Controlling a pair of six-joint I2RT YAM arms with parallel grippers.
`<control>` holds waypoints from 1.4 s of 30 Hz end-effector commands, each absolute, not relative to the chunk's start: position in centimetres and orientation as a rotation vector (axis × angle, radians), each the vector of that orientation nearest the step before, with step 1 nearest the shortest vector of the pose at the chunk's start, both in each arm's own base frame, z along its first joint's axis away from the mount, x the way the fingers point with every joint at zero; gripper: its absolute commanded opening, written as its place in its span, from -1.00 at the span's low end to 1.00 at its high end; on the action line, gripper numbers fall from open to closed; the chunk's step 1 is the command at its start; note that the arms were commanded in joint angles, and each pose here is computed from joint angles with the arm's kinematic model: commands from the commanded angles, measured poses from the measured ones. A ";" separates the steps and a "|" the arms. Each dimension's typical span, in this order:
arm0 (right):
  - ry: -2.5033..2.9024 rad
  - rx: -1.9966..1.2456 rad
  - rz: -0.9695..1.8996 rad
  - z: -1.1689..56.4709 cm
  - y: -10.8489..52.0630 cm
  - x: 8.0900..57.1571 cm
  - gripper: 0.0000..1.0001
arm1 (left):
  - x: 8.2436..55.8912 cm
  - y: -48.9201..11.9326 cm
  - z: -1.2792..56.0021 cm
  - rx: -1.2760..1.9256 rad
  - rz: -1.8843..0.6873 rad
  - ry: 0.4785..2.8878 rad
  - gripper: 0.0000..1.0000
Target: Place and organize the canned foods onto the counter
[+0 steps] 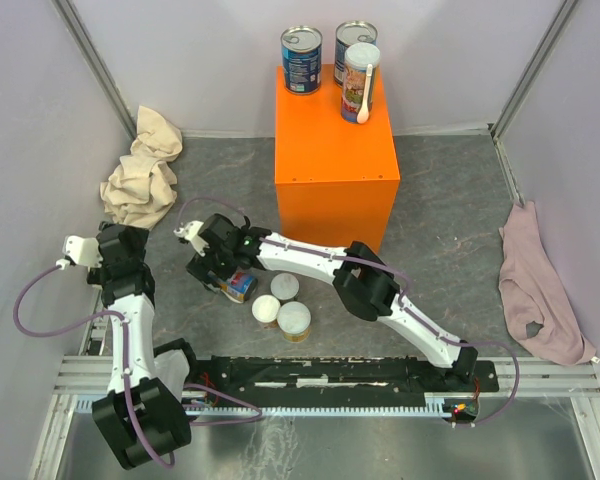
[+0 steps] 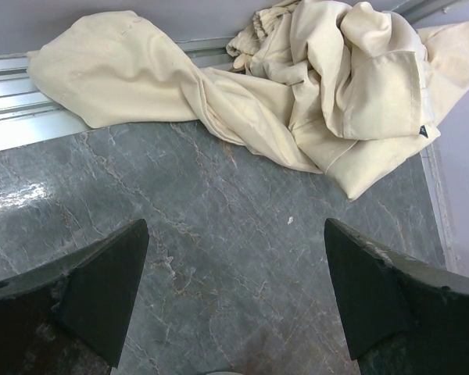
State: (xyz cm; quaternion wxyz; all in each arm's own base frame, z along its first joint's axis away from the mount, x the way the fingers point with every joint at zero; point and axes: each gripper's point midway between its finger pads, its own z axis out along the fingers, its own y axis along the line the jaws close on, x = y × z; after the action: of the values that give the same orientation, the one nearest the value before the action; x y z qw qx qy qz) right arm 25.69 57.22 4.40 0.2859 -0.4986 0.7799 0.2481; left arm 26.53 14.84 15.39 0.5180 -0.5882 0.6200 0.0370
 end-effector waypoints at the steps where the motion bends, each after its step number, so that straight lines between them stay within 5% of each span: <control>1: 2.076 -1.323 0.755 5.0 58.7 25.0 0.81 | 27.1 15.2 16.4 -1.428 0.051 1.414 0.99; 4: 2.088 -1.326 0.771 4.7 58.6 24.8 0.67 | 27.2 15.1 16.3 -1.426 0.045 1.418 0.99; 13: 2.036 -1.297 0.814 7.4 59.0 24.7 -0.77 | 27.2 15.1 16.1 -1.424 0.045 1.423 0.98; 19: 1.950 -1.254 0.845 11.1 59.5 25.1 -0.97 | 27.3 15.1 16.1 -1.424 0.041 1.426 0.99; 42: 1.700 -1.097 0.872 24.8 57.2 25.0 -0.98 | 27.6 14.7 15.7 -1.425 0.010 1.441 0.99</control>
State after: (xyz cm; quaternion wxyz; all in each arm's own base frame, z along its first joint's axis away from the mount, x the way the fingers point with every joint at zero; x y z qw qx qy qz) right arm 25.12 56.26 14.14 0.3549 -0.4692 0.7535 0.2935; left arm 26.95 14.43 14.56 0.5113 -0.5848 0.6292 0.0255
